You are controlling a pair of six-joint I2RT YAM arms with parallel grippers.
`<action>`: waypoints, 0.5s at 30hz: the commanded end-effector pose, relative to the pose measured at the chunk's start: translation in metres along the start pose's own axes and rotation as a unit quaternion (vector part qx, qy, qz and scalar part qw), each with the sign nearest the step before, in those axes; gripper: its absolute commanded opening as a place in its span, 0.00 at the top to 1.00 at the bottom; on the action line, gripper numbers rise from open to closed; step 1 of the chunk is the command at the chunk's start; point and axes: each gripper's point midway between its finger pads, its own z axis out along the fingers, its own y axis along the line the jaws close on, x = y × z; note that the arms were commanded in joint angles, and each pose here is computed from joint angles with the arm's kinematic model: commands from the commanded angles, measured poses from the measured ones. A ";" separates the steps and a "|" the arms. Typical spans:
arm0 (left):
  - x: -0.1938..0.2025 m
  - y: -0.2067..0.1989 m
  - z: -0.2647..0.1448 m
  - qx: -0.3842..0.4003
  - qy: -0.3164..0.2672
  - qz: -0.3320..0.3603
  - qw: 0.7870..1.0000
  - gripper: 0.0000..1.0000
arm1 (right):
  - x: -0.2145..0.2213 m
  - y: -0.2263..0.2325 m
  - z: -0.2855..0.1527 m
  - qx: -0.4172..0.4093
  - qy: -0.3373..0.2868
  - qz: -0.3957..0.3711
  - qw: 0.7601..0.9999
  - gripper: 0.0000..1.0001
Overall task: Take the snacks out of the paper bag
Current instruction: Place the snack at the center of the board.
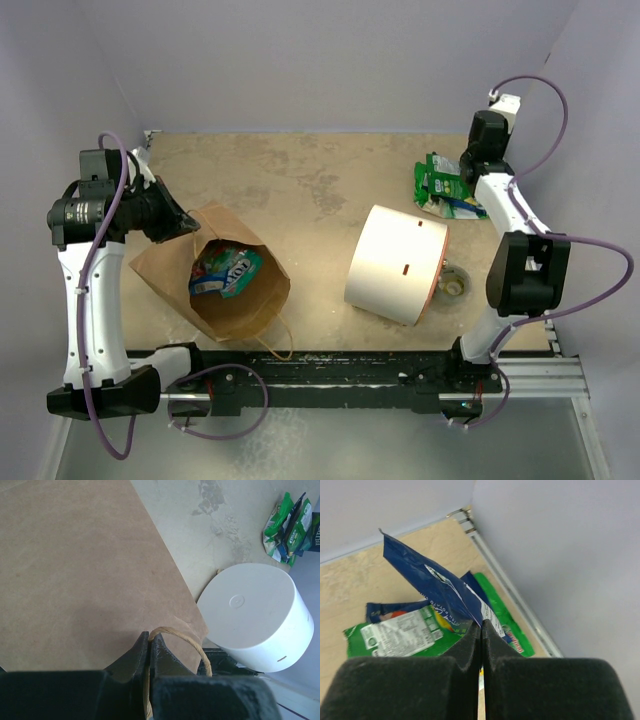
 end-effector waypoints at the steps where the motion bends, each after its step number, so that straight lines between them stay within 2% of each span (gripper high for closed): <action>1: -0.010 -0.009 -0.004 0.018 -0.026 0.008 0.999 1.00 | 0.004 0.034 -0.007 -0.081 0.011 0.031 0.996 1.00; 7: -0.006 -0.008 -0.010 0.017 -0.034 0.000 0.999 1.00 | 0.026 0.067 -0.020 -0.126 0.033 0.030 0.991 1.00; 11: -0.002 -0.008 -0.015 0.017 -0.035 -0.004 0.999 1.00 | 0.042 0.069 -0.018 -0.112 0.058 0.035 0.991 0.99; 15: 0.003 -0.007 -0.019 0.017 -0.037 -0.005 0.999 1.00 | 0.045 0.070 -0.017 -0.112 0.061 0.035 0.991 0.88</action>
